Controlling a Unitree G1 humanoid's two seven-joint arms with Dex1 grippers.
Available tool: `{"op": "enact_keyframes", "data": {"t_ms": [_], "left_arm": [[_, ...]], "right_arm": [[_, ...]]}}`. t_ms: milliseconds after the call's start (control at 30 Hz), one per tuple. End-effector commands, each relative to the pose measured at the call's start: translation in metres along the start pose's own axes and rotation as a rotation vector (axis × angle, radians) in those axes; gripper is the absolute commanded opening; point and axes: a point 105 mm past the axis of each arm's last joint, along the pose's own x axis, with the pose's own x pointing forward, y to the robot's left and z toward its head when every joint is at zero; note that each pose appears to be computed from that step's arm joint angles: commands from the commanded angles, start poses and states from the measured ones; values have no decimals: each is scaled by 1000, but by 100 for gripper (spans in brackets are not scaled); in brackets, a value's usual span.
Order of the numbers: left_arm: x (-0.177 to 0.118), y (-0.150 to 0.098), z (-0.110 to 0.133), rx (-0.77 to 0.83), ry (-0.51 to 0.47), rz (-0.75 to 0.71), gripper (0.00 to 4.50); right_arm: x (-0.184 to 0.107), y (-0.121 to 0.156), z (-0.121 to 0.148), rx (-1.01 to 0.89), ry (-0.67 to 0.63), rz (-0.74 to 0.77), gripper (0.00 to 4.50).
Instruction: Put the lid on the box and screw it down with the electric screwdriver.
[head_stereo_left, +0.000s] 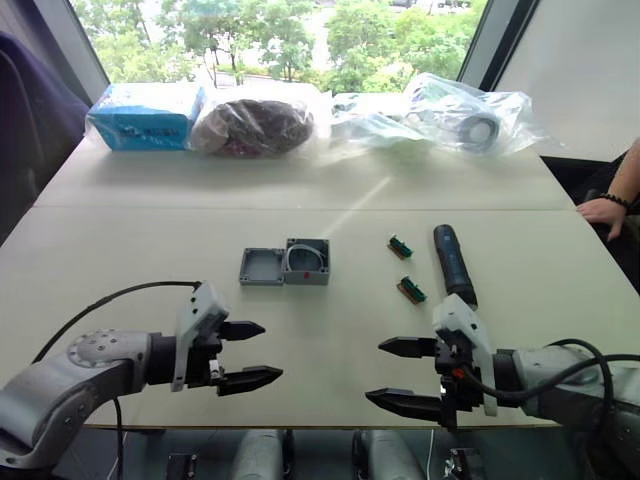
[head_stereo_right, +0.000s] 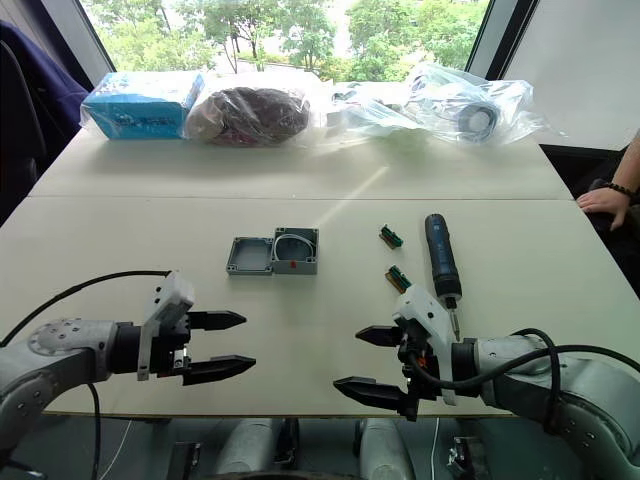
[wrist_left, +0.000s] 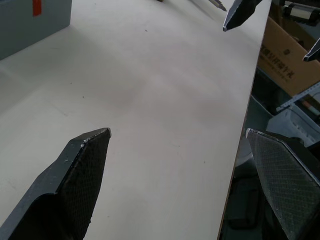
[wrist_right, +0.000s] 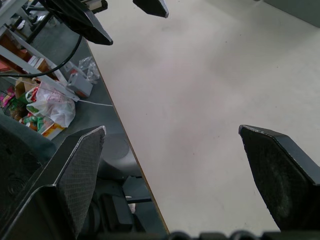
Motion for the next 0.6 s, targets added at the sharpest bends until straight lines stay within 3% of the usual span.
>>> {"op": "enact_keyframes", "data": {"t_ms": [33,600], "left_arm": [[1,-1,4,42,-9,-1,447],[-1,10,12,-9,-76,50,447]], "right_arm": [[1,1,2,-18,-18,8,450],[4,-13,10,-46,-73,-53,450]]}}
